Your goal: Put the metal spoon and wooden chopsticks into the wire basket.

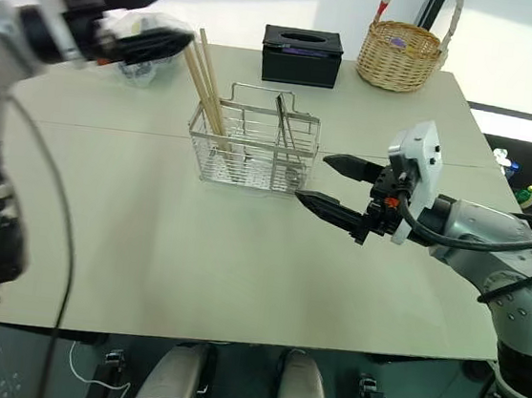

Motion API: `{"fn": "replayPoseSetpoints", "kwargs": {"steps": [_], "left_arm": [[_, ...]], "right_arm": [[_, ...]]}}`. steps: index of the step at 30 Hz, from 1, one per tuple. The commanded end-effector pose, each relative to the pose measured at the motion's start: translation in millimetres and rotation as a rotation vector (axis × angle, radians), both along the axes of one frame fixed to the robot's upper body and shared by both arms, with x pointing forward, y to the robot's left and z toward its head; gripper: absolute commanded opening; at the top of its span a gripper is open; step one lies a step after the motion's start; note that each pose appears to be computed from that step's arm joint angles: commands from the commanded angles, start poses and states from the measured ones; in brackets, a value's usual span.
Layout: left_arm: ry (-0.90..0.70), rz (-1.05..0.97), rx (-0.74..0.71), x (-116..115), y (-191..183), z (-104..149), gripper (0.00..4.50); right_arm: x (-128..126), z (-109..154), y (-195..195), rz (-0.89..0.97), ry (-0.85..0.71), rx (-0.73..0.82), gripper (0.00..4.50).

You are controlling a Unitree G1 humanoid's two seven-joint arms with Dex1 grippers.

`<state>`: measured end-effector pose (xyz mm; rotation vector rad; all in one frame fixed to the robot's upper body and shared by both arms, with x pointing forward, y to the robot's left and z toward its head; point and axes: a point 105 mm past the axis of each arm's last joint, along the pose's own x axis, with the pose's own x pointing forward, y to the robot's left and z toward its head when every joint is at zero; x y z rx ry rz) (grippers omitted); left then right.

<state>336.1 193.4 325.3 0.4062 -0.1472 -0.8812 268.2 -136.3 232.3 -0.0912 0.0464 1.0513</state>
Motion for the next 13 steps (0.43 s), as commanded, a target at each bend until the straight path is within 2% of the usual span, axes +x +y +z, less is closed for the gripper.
{"fn": "replayPoseSetpoints", "kwargs": {"steps": [1,4,13], "left_arm": [[0.008,0.000,0.122,-24.6,15.1,-8.7,4.41],[0.075,0.038,0.195,-42.7,34.4,-26.6,4.41],[0.071,0.089,0.180,-60.5,34.2,-32.9,4.41]], "right_arm": [[1.8,7.1,-1.4,0.020,-0.047,-0.009,4.12],[5.3,3.8,-1.0,0.026,-0.050,-0.015,4.12],[7.0,0.4,7.7,0.086,-0.044,-0.013,4.12]]}}
